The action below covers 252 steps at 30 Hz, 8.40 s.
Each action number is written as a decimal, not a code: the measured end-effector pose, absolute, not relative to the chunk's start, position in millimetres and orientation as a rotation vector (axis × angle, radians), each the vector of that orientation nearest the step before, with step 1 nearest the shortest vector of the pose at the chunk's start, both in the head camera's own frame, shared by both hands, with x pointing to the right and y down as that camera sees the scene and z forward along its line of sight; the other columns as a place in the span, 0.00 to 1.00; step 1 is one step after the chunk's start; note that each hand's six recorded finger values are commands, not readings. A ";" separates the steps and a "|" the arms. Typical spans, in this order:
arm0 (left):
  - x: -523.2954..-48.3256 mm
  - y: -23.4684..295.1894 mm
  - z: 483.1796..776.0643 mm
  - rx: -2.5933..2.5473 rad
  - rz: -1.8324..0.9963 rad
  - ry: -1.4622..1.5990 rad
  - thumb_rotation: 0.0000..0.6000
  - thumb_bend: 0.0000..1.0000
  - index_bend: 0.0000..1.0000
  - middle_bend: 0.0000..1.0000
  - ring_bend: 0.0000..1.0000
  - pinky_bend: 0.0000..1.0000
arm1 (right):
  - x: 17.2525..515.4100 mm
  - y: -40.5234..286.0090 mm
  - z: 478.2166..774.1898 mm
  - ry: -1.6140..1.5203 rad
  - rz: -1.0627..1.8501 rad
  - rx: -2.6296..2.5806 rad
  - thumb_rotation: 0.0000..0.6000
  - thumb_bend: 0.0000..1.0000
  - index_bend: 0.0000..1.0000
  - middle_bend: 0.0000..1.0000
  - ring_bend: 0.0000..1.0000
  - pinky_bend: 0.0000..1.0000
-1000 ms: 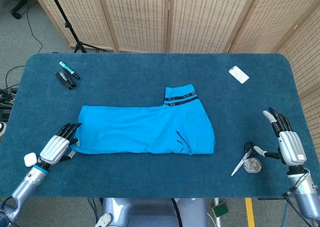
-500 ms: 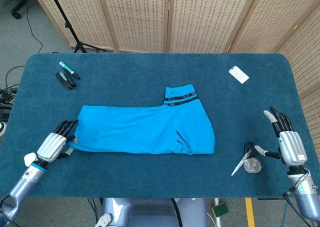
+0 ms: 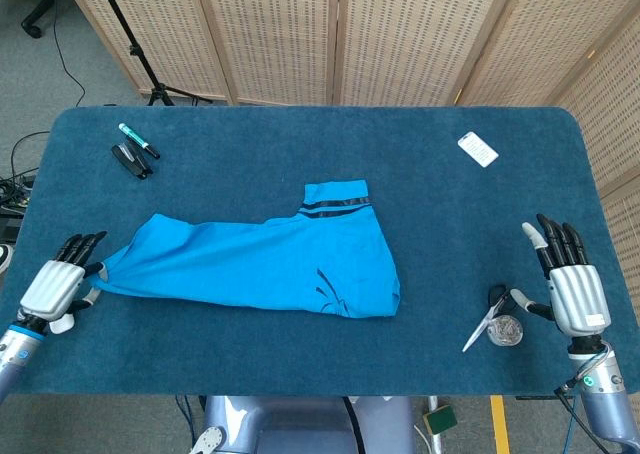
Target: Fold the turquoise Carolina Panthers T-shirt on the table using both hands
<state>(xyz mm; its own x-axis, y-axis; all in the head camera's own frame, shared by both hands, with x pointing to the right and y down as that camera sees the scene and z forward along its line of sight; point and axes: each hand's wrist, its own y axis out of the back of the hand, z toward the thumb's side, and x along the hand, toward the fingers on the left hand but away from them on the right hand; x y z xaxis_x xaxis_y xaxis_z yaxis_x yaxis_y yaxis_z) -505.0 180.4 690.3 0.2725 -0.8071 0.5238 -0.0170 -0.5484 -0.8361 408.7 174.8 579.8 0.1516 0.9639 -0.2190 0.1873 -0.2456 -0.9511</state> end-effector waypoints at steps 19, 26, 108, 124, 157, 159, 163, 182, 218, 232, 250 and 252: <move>-600.9 168.4 680.1 -1.602 -1.709 0.825 1.00 0.52 0.85 0.00 0.00 0.00 | 403.5 178.9 580.6 -1.128 1.167 -1.619 1.00 0.00 0.00 0.00 0.00 0.00; -629.8 169.5 678.9 -1.541 -1.842 0.882 1.00 0.52 0.85 0.00 0.00 0.00 | 402.3 179.7 583.3 -1.118 1.176 -1.624 1.00 0.00 0.00 0.00 0.00 0.00; -218.1 207.4 670.8 -1.882 -0.499 0.414 1.00 0.44 0.77 0.00 0.00 0.00 | 417.8 175.1 553.8 -1.250 1.109 -1.658 1.00 0.00 0.00 0.00 0.00 0.00; -236.2 185.5 641.0 -1.969 -0.542 0.611 1.00 0.00 0.00 0.00 0.00 0.00 | 417.4 174.7 553.9 -1.249 1.109 -1.660 1.00 0.00 0.00 0.00 0.00 0.00; -220.6 72.6 695.4 -1.963 -1.234 0.635 1.00 0.32 0.37 0.00 0.00 0.00 | 428.8 164.3 569.7 -1.253 1.193 -1.642 1.00 0.00 0.00 0.00 0.00 0.00; -221.0 72.4 698.4 -1.967 -1.252 0.638 1.00 0.32 0.37 0.00 0.00 0.00 | 429.1 164.2 570.4 -1.252 1.196 -1.643 1.00 0.00 0.00 0.00 0.00 0.00; -223.7 74.5 708.0 -1.991 -1.308 0.641 1.00 0.32 0.37 0.00 0.00 0.00 | 430.5 163.6 570.7 -1.256 1.200 -1.641 1.00 0.00 0.00 0.00 0.00 0.00; -231.7 91.0 734.6 -2.038 -1.377 0.644 1.00 0.32 0.42 0.00 0.00 0.00 | 431.1 163.6 571.9 -1.254 1.205 -1.647 1.00 0.00 0.00 0.00 0.00 0.00; -228.5 95.0 738.5 -2.039 -1.345 0.639 1.00 0.52 0.67 0.00 0.00 0.00 | 431.0 163.4 572.3 -1.250 1.210 -1.646 1.00 0.00 0.00 0.00 0.00 0.00; -221.2 91.9 722.2 -1.965 -1.207 0.633 1.00 0.53 0.73 0.00 0.00 0.00 | 430.7 163.7 570.4 -1.255 1.202 -1.648 1.00 0.00 0.00 0.00 0.00 0.00; -197.3 80.7 695.0 -1.759 -0.887 0.480 1.00 0.50 0.74 0.00 0.00 0.00 | 431.8 163.6 567.0 -1.266 1.193 -1.645 1.00 0.00 0.00 0.00 0.00 0.00; -192.8 78.7 693.5 -1.745 -0.872 0.465 1.00 0.49 0.74 0.00 0.00 0.00 | 432.0 163.5 566.9 -1.267 1.193 -1.644 1.00 0.00 0.00 0.00 0.00 0.00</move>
<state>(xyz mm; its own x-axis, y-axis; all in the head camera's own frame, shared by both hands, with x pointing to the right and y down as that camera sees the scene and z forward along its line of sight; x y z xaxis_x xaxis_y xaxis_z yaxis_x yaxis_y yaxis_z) -192.8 78.7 693.5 0.6549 -0.6812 0.3272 0.1071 -0.3449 -0.9325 432.0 163.5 566.9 0.0838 0.9688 -0.2333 0.2912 -0.2477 -0.9240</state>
